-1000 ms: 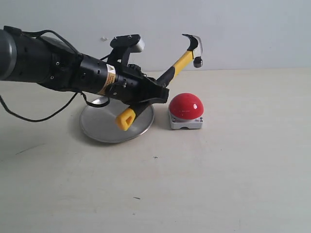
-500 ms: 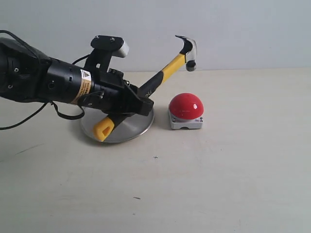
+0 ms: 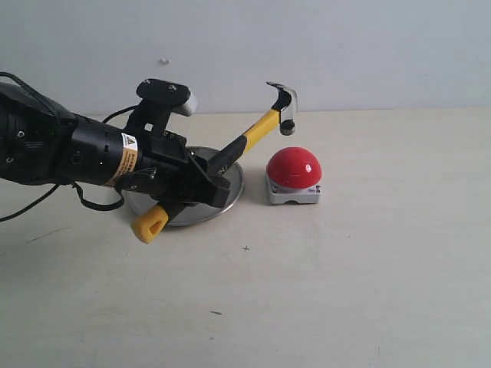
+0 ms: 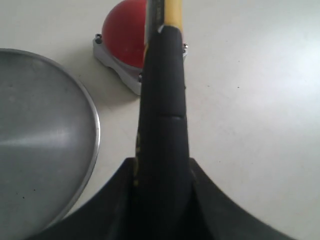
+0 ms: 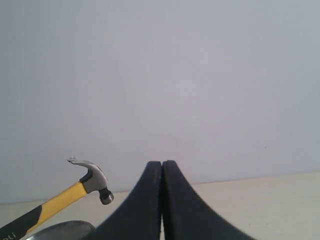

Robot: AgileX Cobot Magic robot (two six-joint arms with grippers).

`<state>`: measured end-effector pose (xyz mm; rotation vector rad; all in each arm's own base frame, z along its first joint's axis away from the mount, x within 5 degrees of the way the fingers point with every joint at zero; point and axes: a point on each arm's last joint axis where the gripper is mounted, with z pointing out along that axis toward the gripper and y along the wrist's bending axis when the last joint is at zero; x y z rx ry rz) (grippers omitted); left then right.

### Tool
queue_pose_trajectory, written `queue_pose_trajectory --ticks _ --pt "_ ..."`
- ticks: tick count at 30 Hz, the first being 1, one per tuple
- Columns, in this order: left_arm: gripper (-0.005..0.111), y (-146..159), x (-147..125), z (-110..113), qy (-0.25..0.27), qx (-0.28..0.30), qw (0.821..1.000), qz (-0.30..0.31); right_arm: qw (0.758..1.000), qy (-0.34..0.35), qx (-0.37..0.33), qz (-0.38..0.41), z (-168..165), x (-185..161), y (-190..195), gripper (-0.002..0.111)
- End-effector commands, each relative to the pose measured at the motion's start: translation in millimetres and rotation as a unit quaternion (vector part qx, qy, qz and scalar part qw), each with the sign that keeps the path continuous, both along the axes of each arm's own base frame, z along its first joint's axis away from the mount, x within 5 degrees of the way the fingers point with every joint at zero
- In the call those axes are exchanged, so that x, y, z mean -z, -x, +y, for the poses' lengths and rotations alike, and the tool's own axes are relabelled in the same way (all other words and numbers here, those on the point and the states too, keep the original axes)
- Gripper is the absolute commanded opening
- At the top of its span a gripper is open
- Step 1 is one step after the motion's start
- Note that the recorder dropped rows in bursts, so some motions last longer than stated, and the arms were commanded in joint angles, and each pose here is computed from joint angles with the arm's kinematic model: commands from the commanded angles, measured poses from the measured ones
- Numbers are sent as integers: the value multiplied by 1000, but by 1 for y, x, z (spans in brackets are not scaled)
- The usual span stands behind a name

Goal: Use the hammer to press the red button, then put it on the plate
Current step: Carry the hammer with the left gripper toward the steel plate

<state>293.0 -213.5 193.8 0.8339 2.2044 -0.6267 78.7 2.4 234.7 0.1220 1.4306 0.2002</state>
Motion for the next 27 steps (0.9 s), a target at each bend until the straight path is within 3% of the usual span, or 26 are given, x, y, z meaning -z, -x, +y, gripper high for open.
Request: queue_pose_trajectory --ticks 1,12,18,27 --pt "0 4 -10 -6 8 2 1000 -17 1000 1 5 -31 -1 6 5 0" --pt "0 8 -2 -16 -3 11 1000 -15 999 9 1 -34 -1 6 10 0" --pt "0 -2 4 -11 -27 -36 998 -32 1000 5 -7 13 1 15 9 0" --pt "0 -14 -26 -24 17 -26 998 -60 1000 2 -7 13 0 15 9 0"
